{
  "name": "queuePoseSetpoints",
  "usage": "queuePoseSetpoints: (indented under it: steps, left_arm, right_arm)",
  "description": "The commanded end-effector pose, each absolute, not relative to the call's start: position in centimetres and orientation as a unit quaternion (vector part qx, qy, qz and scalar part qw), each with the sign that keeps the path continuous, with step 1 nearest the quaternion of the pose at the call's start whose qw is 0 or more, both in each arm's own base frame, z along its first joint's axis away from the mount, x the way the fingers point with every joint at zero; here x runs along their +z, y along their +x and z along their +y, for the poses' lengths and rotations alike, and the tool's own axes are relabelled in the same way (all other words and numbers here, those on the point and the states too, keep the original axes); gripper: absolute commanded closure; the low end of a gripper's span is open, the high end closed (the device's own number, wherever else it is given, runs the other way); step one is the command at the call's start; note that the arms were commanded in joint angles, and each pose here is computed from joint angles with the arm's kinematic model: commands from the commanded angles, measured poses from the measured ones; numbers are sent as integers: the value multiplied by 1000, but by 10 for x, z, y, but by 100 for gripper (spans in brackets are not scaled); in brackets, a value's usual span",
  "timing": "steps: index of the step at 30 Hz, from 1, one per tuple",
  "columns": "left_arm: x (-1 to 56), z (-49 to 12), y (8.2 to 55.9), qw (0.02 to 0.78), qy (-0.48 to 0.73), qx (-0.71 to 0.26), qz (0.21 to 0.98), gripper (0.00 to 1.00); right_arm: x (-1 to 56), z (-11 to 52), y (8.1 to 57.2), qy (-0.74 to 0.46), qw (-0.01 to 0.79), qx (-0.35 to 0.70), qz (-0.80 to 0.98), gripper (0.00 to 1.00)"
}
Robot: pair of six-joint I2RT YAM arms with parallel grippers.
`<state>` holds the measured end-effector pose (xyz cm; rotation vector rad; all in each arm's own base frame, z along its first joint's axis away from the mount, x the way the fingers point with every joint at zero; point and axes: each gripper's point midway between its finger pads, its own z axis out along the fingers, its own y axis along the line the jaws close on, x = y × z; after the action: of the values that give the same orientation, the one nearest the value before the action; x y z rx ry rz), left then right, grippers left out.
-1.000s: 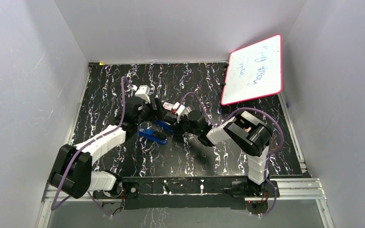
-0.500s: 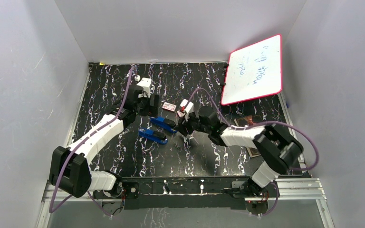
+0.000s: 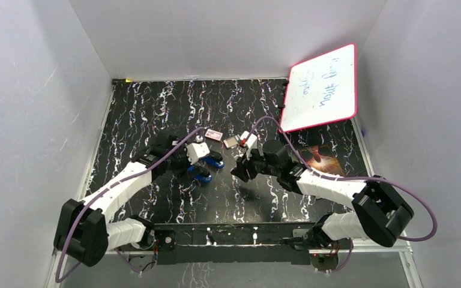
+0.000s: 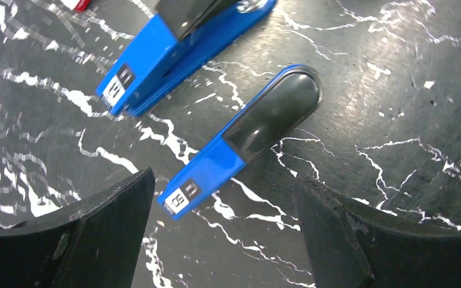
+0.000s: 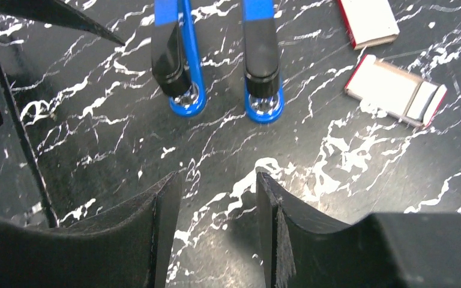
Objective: Load the staples into the stapler
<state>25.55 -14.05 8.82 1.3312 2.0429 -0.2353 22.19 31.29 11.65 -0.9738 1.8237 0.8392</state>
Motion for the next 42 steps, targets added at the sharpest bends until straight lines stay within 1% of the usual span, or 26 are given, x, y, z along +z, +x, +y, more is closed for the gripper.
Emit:
queuePoseSetpoints:
  steps: [1, 3, 6, 9, 14, 20, 23, 26, 31, 35, 36, 39, 42]
  left_arm:
    - [75, -157, 245, 327, 627, -125, 696, 17]
    - [66, -158, 245, 314, 638, -131, 691, 17]
    - [56, -158, 253, 314, 651, -118, 681, 20]
    - [51, -158, 265, 318, 649, -103, 684, 26]
    - [41, -162, 263, 279, 639, -132, 704, 44]
    - [45, -175, 256, 266, 597, -166, 738, 74]
    - [49, -186, 252, 259, 571, -165, 761, 82]
    - [53, -207, 246, 257, 554, -158, 776, 82]
    - [49, -262, 232, 255, 514, -151, 805, 81]
    - [40, -309, 239, 257, 464, -125, 839, 81]
    - [36, -320, 243, 255, 449, -119, 848, 80]
    - [32, -350, 248, 242, 414, -132, 867, 75]
    - [34, -358, 255, 253, 397, -130, 873, 61]
  right_arm:
    - [123, 308, 211, -386, 433, 354, 734, 43]
    - [122, 306, 209, -384, 433, 354, 735, 43]
    - [119, 303, 208, -383, 431, 351, 738, 43]
    - [119, 302, 208, -383, 431, 349, 738, 43]
    - [119, 301, 209, -377, 433, 348, 741, 44]
    - [120, 289, 220, -303, 455, 335, 768, 45]
    - [120, 279, 227, -246, 463, 325, 787, 45]
    - [121, 267, 232, -185, 473, 319, 800, 46]
    - [118, 248, 238, -100, 482, 305, 815, 46]
    - [124, 230, 242, -14, 496, 306, 812, 46]
    - [113, 221, 239, 4, 493, 300, 817, 46]
    - [111, 200, 243, 94, 493, 288, 816, 44]
    - [108, 183, 244, 172, 485, 284, 809, 45]
